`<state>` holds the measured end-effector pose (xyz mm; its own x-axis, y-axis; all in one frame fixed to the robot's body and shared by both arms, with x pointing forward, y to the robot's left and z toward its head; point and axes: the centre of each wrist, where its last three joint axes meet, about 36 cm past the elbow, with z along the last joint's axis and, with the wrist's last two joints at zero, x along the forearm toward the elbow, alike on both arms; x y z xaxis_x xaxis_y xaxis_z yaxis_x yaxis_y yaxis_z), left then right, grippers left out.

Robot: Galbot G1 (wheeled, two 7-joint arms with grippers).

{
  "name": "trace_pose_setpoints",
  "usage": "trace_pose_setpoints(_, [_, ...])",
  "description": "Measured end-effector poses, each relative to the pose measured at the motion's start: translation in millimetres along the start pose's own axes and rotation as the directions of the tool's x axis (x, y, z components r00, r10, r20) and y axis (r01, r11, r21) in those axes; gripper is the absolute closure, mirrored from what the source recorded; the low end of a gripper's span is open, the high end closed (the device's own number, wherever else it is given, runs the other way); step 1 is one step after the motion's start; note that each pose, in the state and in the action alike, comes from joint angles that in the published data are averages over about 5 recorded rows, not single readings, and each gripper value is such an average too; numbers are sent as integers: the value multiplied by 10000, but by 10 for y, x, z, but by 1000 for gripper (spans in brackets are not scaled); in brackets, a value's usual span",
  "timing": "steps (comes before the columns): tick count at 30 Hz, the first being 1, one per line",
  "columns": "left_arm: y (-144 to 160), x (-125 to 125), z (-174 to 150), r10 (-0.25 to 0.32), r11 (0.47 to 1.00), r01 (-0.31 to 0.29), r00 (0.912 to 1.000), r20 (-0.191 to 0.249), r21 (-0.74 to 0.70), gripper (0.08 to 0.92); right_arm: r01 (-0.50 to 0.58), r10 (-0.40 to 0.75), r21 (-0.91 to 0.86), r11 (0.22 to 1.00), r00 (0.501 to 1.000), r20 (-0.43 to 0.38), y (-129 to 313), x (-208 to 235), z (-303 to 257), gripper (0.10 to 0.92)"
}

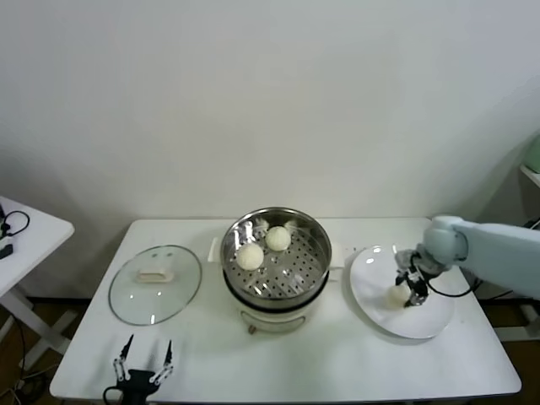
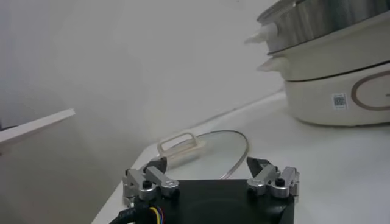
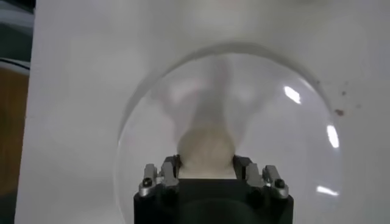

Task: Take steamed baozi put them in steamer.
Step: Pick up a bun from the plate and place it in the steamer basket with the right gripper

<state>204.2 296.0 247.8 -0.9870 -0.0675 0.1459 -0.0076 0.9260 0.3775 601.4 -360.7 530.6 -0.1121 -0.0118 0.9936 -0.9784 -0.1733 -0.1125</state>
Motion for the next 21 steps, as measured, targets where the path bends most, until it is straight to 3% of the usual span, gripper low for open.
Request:
trace_pose_setpoints(11, [-52,0,-38,10,10000,-10,10000,47,23,177,-1460,1186,3149,9378,9874,1045,-499,1677,-706,420])
trace_pose_setpoints(16, [-53,-3,-57,-23,10000,23,10000,62,38,177,-1828,1046,5100,8405,9784,1782,-535,2146,-1236,422])
trace_pose_setpoints(21, [-49,-18,-67,-46,10000,46,10000,78,41,177,-1786,584,6938,6977,9794,1934,-494,2265,-1730,428])
